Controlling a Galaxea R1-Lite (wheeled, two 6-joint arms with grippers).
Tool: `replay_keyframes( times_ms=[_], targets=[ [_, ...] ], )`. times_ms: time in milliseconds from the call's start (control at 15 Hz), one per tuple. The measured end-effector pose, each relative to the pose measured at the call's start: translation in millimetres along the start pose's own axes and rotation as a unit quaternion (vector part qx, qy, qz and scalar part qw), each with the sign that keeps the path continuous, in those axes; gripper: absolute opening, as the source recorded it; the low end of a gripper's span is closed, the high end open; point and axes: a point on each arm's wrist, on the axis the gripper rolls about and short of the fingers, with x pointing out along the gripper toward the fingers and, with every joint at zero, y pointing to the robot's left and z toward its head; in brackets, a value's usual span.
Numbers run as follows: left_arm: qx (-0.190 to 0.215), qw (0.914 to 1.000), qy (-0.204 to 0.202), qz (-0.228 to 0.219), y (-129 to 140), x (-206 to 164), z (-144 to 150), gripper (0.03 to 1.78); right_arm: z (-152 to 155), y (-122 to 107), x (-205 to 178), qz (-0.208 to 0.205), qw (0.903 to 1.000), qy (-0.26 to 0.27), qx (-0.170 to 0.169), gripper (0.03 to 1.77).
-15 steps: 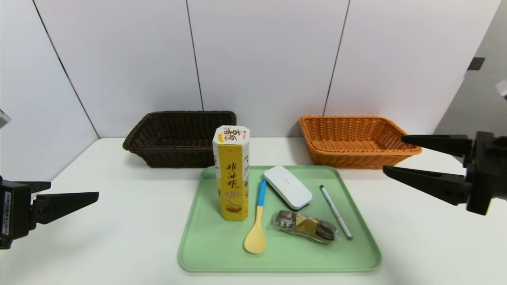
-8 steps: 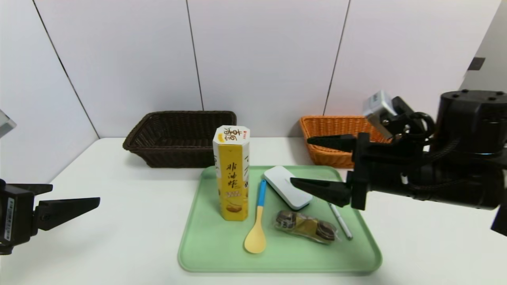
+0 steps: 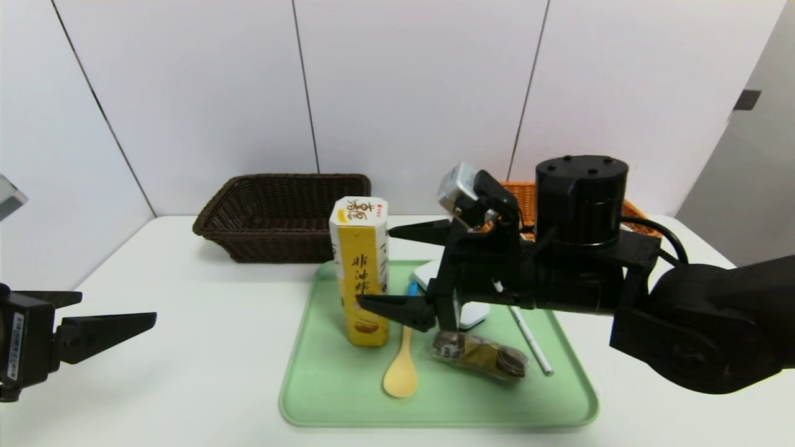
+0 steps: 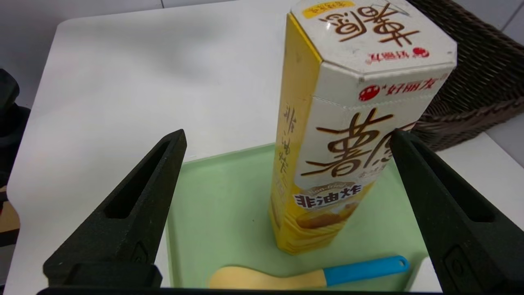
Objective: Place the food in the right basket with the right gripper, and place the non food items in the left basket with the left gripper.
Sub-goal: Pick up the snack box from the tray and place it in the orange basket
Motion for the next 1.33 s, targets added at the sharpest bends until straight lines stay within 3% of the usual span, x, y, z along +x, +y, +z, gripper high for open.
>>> replay_keyframes(
  times_ms=[333,667,1333],
  targets=[
    [-0.002,1.0000,0.009,0.001,0.3,2.7,-5.1,1.69,0.6,-8.3,30.5,-0.036,0.9993,-0.003,0.008,1.71],
    [-0.002,1.0000,0.008,0.001,0.3,2.5,-5.1,1.69,-1.5,-16.7,49.4,-0.039,0.9990,-0.009,0.019,1.71],
    [-0.002,0.9999,0.010,0.001,0.4,3.0,-5.6,1.69,-2.0,-25.5,52.1,-0.045,0.9984,-0.014,0.033,1.71]
  ],
)
